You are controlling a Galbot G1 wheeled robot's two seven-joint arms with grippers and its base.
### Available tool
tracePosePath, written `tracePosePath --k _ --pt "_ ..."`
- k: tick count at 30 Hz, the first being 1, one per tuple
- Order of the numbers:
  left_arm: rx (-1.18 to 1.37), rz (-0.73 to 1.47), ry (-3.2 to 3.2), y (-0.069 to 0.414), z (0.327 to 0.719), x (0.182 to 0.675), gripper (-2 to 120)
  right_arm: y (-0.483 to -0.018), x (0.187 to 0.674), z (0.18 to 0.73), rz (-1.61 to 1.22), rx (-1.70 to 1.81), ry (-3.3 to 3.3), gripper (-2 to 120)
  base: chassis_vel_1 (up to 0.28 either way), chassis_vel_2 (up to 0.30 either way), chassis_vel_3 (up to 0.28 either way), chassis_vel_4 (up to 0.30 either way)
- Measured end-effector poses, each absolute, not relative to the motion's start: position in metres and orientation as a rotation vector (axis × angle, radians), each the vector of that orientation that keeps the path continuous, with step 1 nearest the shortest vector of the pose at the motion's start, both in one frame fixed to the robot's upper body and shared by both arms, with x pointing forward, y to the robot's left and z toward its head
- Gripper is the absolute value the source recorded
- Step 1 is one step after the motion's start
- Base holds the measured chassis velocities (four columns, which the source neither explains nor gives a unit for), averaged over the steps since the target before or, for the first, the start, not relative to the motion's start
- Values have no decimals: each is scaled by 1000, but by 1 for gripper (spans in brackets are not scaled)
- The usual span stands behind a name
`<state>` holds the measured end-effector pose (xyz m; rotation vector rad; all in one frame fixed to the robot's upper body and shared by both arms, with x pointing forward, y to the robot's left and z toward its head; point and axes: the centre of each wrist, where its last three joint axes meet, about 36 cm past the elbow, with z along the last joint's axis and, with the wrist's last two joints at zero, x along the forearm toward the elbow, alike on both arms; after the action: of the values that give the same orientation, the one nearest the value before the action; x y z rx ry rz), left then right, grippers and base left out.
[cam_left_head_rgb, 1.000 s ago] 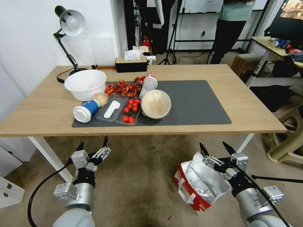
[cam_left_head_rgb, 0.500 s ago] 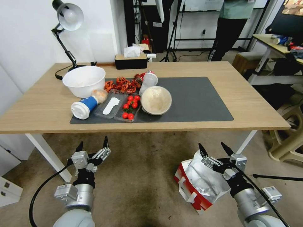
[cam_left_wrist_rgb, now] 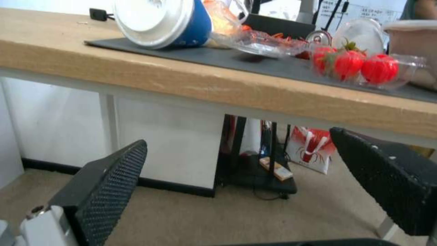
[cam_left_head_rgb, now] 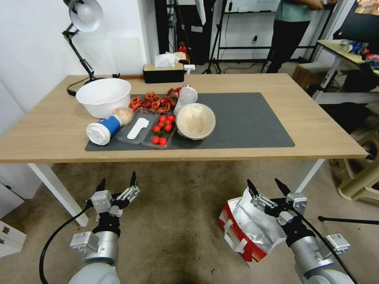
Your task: Pick up the food delivery bag from the floor and place it on the table.
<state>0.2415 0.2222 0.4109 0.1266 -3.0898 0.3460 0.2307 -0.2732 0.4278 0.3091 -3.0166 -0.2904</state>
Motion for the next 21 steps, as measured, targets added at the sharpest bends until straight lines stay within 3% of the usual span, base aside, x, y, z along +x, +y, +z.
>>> tracePosePath --k 21 --pt "138 316 -3080 221 411 239 100 -273 231 427 -288 315 -3020 100 0 0 0 0"
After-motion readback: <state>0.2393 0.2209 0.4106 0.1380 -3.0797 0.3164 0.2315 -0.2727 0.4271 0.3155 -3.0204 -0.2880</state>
